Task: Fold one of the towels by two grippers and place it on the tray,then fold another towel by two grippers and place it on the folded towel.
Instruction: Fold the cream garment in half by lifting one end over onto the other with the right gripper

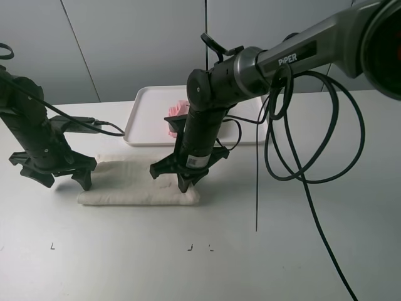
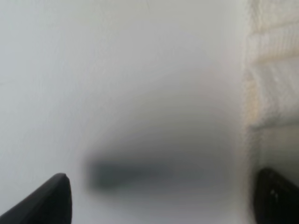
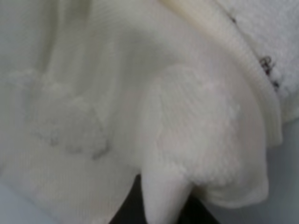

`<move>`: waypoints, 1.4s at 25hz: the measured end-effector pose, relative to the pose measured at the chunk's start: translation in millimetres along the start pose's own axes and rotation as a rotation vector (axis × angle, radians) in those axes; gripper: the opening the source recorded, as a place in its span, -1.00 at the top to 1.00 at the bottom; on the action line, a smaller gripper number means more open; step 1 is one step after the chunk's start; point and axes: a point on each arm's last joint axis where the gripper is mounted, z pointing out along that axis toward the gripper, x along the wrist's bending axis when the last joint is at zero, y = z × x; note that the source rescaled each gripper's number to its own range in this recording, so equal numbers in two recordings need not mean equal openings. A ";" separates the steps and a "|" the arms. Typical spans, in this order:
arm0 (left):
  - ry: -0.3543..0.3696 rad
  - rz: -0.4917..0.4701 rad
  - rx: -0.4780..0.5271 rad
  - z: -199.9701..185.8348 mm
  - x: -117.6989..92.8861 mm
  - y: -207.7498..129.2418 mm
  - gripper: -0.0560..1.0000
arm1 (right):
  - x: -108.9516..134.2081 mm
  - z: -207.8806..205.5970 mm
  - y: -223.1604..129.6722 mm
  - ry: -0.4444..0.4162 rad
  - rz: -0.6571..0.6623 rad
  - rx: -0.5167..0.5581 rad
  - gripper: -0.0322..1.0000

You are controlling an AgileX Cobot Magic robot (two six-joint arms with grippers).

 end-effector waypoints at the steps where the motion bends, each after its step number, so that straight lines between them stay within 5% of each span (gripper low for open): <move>1: 0.000 0.000 0.000 0.0 0.0 0.0 -0.99 | 1.2 -4.7 0.3 0.002 -0.009 -0.008 0.84; 9: 0.002 0.002 0.003 -0.1 0.2 -0.2 -0.99 | 14.2 -41.2 1.0 0.064 -0.017 -0.069 0.84; 15: 0.004 0.004 0.005 -0.1 0.4 -0.3 -0.99 | 26.7 -46.4 -1.5 0.196 0.011 -0.045 0.84; 23: 0.005 0.006 0.005 -0.1 0.5 -0.3 -0.99 | 43.2 -52.9 13.3 0.400 0.074 -0.196 0.84; 35: 0.007 0.008 0.007 -0.1 0.6 -0.5 -0.99 | 46.8 -10.5 24.9 0.599 0.173 -0.218 0.84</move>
